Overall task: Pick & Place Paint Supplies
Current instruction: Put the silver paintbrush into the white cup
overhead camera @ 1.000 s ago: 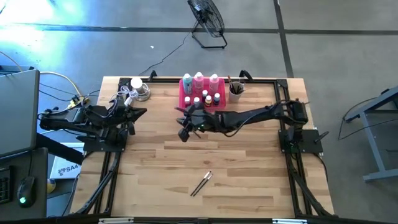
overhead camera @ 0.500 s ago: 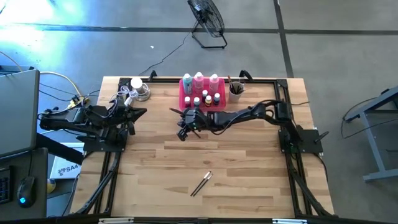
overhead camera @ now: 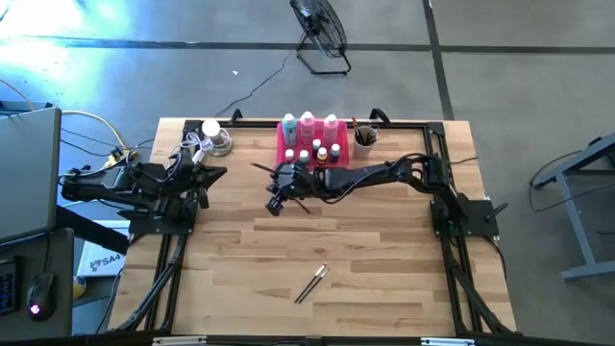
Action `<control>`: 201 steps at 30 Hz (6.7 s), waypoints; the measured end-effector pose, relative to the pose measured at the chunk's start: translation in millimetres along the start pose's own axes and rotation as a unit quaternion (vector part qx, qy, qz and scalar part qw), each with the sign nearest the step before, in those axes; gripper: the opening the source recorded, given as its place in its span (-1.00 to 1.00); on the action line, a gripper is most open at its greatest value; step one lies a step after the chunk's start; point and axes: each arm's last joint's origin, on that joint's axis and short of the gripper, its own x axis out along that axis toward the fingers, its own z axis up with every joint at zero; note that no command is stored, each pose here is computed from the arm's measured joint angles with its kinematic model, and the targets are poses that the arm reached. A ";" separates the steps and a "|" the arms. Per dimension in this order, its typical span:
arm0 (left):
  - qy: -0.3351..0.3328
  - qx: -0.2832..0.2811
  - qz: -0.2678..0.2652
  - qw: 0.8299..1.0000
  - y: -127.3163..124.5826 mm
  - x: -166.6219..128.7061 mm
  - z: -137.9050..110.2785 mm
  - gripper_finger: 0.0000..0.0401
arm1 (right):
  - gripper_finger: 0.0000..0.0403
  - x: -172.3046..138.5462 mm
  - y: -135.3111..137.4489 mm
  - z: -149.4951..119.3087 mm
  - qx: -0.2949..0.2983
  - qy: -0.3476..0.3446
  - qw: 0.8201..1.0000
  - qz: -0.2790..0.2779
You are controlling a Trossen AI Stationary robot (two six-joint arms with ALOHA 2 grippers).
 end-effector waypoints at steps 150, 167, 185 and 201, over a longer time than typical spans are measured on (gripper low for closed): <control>0.007 0.000 -0.018 1.000 -1.0 0.0 -0.4 -1.00 | -0.99 50.3 -6.1 -73.7 -0.026 0.160 0.984 0.076; 0.020 0.004 -0.030 0.999 -1.3 -0.1 -2.4 -1.00 | -0.98 44.1 -9.5 -79.4 -0.069 0.195 0.978 0.024; 0.027 0.008 -0.028 0.999 -0.7 -0.1 -4.0 -1.00 | -0.98 33.1 -12.3 -74.2 -0.097 0.210 0.973 -0.007; 0.027 0.007 -0.029 0.999 -0.8 -0.1 -3.9 -1.00 | -0.44 33.9 -11.6 -74.7 -0.110 0.208 0.972 0.001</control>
